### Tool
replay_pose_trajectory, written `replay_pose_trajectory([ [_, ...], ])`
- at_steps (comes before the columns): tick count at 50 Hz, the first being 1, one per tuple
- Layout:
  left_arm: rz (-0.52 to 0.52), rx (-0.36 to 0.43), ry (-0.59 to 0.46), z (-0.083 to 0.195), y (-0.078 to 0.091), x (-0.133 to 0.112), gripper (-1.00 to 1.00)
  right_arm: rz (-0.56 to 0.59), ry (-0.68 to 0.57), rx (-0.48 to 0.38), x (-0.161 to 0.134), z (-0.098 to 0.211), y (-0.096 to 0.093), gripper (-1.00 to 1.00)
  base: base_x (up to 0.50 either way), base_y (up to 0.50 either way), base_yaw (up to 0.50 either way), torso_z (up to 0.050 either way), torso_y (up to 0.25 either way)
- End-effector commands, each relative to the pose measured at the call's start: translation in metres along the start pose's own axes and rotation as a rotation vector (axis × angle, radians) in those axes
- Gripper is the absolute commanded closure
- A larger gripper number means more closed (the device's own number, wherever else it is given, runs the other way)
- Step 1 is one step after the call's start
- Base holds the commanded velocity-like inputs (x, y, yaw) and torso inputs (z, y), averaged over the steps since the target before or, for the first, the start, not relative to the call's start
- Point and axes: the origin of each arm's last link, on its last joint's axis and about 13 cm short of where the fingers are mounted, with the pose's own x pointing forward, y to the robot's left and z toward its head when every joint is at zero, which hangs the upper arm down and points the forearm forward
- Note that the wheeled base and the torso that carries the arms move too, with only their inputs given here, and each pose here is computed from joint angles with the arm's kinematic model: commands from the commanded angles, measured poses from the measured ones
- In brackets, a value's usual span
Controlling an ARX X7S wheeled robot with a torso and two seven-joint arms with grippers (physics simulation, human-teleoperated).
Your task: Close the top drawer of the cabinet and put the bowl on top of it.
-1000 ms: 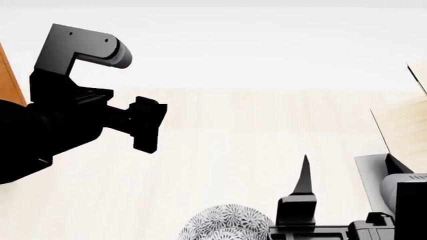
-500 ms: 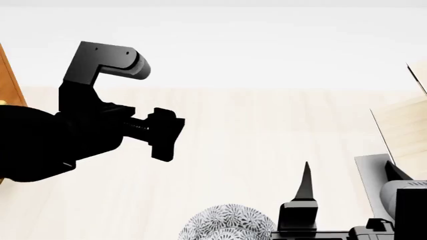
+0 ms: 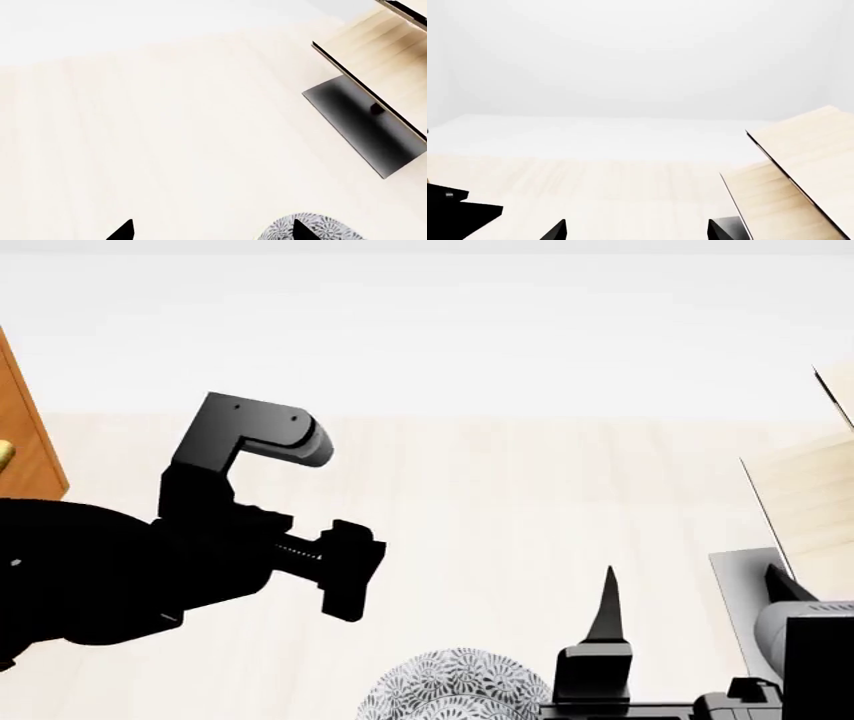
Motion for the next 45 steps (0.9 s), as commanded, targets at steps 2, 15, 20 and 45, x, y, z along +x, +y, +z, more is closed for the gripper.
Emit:
replay_pose_trajectory([
  [2, -0.004, -0.011, 0.036, -0.014, 0.004, 0.009, -1.0, 0.001, 0.005, 0.002, 0.001, -0.003, -0.001, -1.0, 0.0, 0.0, 0.0, 0.0, 0.0],
  [15, -0.04, -0.027, 0.066, -0.031, 0.005, 0.017, -1.0, 0.002, 0.006, 0.003, 0.001, -0.005, 0.0, -1.0, 0.0, 0.0, 0.0, 0.0, 0.0],
  [20, -0.032, -0.02, 0.087, -0.039, 0.006, 0.021, -1.0, 0.003, 0.009, 0.007, 0.002, -0.007, 0.0, -1.0, 0.0, 0.0, 0.0, 0.0, 0.0],
  [45, -0.099, -0.025, 0.112, -0.059, 0.007, 0.029, -1.0, -0.019, 0.004, 0.005, 0.001, -0.007, -0.002, -1.0, 0.0, 0.0, 0.0, 0.0, 0.0],
])
